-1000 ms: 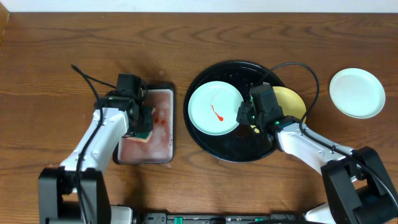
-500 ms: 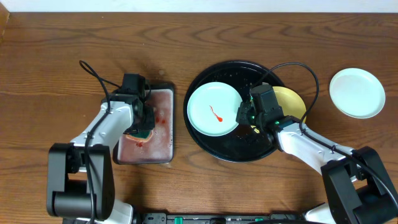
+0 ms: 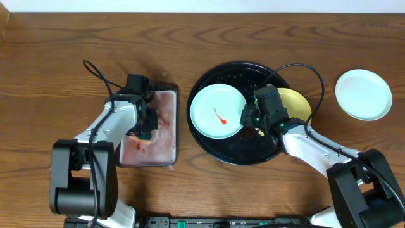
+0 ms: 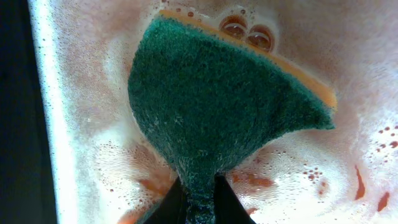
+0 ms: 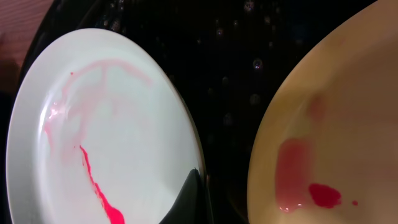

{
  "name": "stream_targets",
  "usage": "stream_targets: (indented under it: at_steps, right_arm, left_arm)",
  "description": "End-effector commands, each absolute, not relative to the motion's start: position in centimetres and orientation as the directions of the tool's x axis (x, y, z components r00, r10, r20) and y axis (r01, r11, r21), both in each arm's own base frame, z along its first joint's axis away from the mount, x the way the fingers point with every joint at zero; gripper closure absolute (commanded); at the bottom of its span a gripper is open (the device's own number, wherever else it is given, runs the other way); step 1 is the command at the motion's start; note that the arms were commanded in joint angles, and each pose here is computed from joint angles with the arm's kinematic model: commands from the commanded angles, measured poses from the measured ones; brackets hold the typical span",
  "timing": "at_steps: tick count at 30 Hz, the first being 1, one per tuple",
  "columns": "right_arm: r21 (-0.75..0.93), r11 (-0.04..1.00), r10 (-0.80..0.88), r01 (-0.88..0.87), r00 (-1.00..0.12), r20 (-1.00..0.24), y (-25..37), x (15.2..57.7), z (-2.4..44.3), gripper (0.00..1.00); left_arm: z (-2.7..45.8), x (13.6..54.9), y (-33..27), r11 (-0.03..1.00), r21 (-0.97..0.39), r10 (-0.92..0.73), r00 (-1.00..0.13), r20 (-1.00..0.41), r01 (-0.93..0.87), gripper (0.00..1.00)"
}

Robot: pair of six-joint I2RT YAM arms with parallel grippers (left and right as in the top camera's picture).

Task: Clean dirty plates on tray and stack at the side
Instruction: 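Dip the sponge in the soapy water with the left gripper, then carry the sponge over to the mint plate with the left gripper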

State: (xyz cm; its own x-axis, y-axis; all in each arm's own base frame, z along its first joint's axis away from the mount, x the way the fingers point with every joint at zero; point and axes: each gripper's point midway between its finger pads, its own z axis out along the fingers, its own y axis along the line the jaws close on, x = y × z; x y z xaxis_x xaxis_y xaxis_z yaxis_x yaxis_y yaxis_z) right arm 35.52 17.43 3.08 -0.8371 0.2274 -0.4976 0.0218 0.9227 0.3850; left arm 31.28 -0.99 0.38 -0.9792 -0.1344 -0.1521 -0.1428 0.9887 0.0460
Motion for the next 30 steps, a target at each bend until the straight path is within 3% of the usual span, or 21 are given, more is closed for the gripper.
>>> stream_targets:
  at_steps: [1, 9, 24, 30]
  right_arm:
    - [0.397, 0.918, 0.236, 0.023, -0.834, -0.498, 17.6, 36.0, 3.4, 0.99]
    - [0.402, 0.916, 0.234, 0.019, -0.838, -0.493, 17.7, 35.9, 3.4, 0.99]
    - [0.412, 0.911, 0.231, 0.012, -0.843, -0.486, 18.0, 35.8, 3.4, 0.99]
    - [0.415, 0.91, 0.23, 0.01, -0.845, -0.483, 18.1, 35.7, 3.4, 0.99]
  left_arm:
    - [0.4, 30.5, -1.0, 0.987, 0.043, -0.145, -0.979, -0.143, -0.152, 0.93]
    - [8.0, 32.3, -1.1, 0.987, -0.017, -0.156, -0.911, -0.383, -0.161, 0.93]
    - [8.2, 32.4, -3.8, 0.975, -0.173, -0.192, -0.914, -0.357, -0.137, 0.93]
    - [9.2, 32.9, -7.8, 0.925, -0.37, -0.221, -0.916, -0.336, -0.088, 0.93]
